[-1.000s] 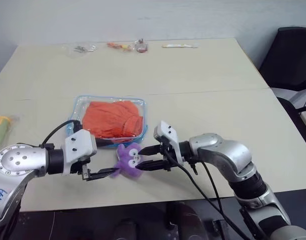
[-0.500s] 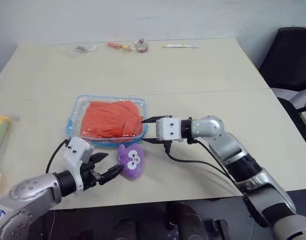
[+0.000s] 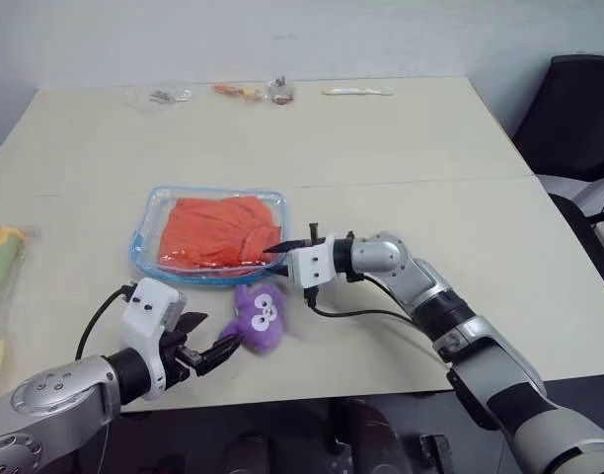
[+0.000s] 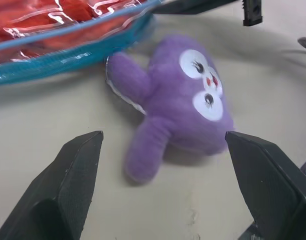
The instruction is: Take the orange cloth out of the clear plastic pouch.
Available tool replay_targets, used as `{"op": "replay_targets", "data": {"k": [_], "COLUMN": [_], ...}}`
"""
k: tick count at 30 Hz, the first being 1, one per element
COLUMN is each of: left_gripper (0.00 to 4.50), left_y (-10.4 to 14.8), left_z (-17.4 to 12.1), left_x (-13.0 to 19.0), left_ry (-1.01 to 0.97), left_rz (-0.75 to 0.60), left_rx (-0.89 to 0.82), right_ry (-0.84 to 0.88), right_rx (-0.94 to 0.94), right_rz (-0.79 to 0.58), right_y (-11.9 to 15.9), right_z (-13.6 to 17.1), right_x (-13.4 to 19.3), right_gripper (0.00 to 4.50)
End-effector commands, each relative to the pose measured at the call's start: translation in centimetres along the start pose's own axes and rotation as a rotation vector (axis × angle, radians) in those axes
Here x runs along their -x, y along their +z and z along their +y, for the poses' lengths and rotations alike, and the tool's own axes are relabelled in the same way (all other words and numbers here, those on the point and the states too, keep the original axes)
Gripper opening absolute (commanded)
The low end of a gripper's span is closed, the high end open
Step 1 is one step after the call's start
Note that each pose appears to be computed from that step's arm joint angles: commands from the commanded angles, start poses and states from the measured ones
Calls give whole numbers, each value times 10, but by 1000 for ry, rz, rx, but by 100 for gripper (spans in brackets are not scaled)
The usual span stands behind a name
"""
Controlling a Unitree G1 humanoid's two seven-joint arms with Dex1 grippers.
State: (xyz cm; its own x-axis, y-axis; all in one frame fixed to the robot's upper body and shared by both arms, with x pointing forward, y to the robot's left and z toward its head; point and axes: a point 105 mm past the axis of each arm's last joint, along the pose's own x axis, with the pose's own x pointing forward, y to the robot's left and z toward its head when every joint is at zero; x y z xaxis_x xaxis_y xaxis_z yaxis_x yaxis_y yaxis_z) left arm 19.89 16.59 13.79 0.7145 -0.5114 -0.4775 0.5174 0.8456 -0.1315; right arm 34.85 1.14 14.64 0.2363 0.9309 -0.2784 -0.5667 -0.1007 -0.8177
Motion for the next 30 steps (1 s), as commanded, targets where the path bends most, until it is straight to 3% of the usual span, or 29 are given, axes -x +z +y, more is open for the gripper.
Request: {"op": "replay_targets", "data": {"k": [1,10,20,23,30], "left_gripper": [414,414,414,354,129], "left_y": [-1,-8,1,-1,2], "left_z": [-3,12,-9,-9,-9], "left_x": [-3,-34,-59,-61,-61], "left_ry": [-3,100,-10,0,13], "left_rz": [1,12,-52,-40,-57], "left_rx": [18,162,358,366,376], "right_ry": [-20,-6,-3,-3,-2], "right_rx": [44,42,46,46,52], "right_rz": [-31,-19,-23,-26,-25], "right_y": [7,4,6,8,8], "right_z": [-8,-6,-6,-7,-7], "right_x": [-1,5,7,7,8], "right_gripper": [2,2,2,0,0]}}
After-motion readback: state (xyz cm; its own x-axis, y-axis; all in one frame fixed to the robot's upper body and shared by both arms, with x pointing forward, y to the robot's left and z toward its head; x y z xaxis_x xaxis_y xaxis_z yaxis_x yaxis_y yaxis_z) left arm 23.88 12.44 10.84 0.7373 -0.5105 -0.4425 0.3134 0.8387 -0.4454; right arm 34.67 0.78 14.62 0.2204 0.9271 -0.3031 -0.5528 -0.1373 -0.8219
